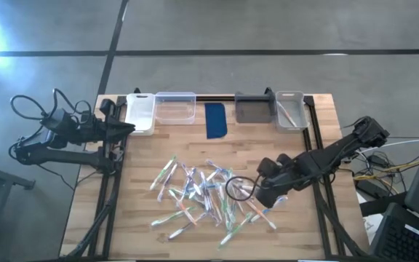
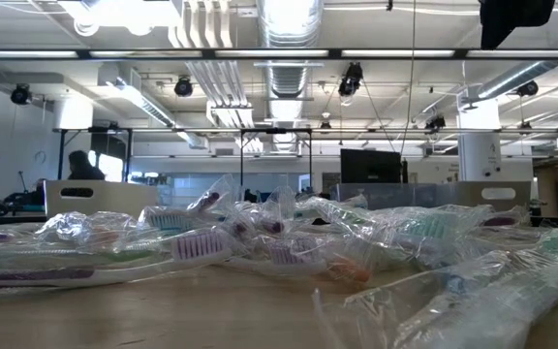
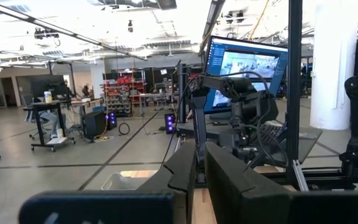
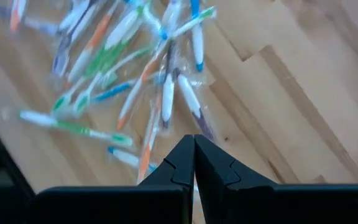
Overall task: Pick & Place Toothbrushes
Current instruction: Put the purple toothbrush into the black bin
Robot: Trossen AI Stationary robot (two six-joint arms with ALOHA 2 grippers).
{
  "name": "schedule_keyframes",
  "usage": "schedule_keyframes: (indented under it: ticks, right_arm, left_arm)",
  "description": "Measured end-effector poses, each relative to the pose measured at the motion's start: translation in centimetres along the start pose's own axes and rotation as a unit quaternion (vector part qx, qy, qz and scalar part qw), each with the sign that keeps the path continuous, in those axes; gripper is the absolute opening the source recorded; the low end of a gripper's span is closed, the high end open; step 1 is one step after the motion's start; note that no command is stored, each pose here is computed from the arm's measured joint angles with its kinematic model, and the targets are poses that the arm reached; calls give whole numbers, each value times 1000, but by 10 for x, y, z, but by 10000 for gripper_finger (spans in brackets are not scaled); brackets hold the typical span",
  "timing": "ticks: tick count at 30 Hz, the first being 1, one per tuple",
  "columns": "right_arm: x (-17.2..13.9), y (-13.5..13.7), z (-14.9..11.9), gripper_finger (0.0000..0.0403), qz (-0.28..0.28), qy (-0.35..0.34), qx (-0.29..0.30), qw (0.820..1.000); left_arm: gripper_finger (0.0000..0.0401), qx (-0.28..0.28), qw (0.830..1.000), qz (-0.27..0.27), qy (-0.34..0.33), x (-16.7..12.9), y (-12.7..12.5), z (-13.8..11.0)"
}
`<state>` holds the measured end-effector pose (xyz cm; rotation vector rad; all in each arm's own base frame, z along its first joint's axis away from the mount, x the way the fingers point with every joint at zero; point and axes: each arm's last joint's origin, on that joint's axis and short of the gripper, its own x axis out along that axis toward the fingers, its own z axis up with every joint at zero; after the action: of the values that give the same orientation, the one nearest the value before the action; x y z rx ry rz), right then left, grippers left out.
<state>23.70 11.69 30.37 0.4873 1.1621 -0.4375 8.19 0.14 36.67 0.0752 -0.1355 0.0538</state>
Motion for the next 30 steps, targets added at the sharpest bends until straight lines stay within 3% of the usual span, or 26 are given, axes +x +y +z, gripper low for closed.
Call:
schedule_keyframes:
  ticks: [16,21,30]
  right_arm:
    - [27,-8,17,10,-6,66,-146,987]
    - [31,-12,23,46,-16,62,-127,990]
    - [30,-26,32,143,-74,20,36,996]
  left_arm:
    - [42,0,1000,0,0,0,0,0]
    - [42,0,1000,0,0,0,0,0]
    - [42,0,1000,0,0,0,0,0]
